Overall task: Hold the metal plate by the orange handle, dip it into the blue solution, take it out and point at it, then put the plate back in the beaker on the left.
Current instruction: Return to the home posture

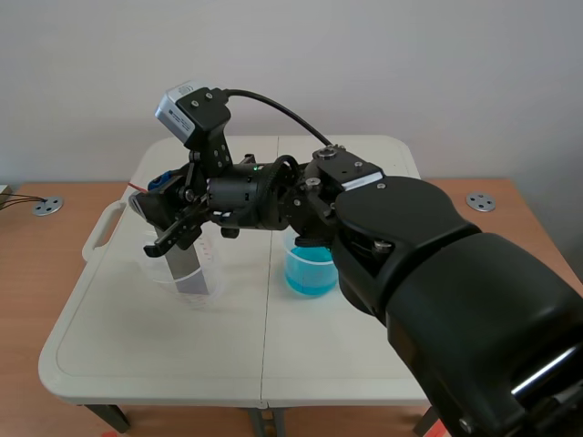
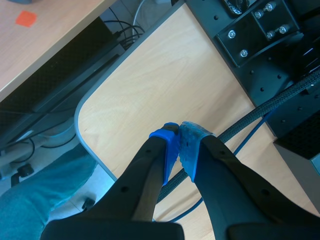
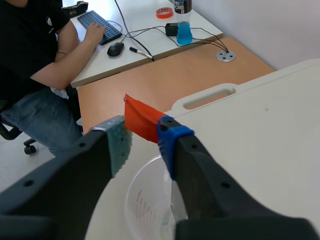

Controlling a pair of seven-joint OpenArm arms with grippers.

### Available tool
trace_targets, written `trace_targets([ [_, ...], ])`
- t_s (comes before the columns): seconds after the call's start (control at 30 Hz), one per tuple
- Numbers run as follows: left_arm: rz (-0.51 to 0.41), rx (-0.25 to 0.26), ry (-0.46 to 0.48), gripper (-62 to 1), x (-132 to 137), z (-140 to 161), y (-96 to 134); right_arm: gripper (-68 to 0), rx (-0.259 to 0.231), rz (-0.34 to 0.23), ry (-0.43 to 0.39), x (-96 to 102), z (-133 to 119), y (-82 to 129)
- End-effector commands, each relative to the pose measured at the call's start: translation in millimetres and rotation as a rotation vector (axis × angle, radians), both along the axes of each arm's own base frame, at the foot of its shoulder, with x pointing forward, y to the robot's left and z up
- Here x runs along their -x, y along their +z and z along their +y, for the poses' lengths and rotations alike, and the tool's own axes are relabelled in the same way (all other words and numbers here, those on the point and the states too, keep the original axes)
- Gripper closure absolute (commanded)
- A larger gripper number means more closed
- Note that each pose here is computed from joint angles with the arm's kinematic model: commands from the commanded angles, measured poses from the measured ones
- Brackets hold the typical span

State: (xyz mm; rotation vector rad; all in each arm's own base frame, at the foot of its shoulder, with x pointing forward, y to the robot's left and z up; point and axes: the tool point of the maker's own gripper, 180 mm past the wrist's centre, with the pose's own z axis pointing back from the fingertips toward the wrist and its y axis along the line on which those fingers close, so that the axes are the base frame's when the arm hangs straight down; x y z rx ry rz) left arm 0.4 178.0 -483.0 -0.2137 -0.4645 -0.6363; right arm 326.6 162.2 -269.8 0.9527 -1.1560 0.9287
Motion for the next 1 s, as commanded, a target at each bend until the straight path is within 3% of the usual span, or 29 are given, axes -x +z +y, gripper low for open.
trace_targets([
  [0.0, -0.004, 0.017, 0.002, -2.8, 0.9, -4.7, 3.0, -25.2, -0.018, -0.028, 0.012, -5.0, 2.8, 13.4],
  [0.17, -0.004, 0.017, 0.002, -5.4, 0.9, -4.7, 3.0, -40.6, -0.026, -0.028, -0.003, -9.4, -0.4, 15.7],
  [0.23, -0.004, 0.017, 0.002, -17.9, 0.9, -4.7, 3.0, -45.7, -0.032, -0.028, -0.040, -17.2, -5.9, 17.2],
  [0.37, -0.006, 0.012, -0.016, -60.0, 1.7, -4.9, 2.8, -59.3, -0.053, -0.023, -0.130, -36.4, -22.1, 21.3],
  [0.4, -0.011, 0.016, -0.016, -62.3, 0.8, -5.5, 3.4, -62.4, -0.059, -0.022, -0.142, -39.4, -25.4, 22.3],
  [0.47, -0.020, 0.026, -0.015, -62.3, -0.5, -7.2, 4.6, -66.5, -0.065, -0.019, -0.165, -44.5, -32.0, 23.0],
  [0.73, -0.021, 0.027, -0.013, -62.3, -0.7, -7.8, 4.6, -66.5, -0.066, -0.063, -0.221, -58.7, -61.2, 34.5],
  [0.97, -0.017, 0.018, -0.021, -62.3, -0.5, -6.5, 4.3, -66.5, -0.054, -0.096, -0.241, -52.6, -90.8, 46.2],
])
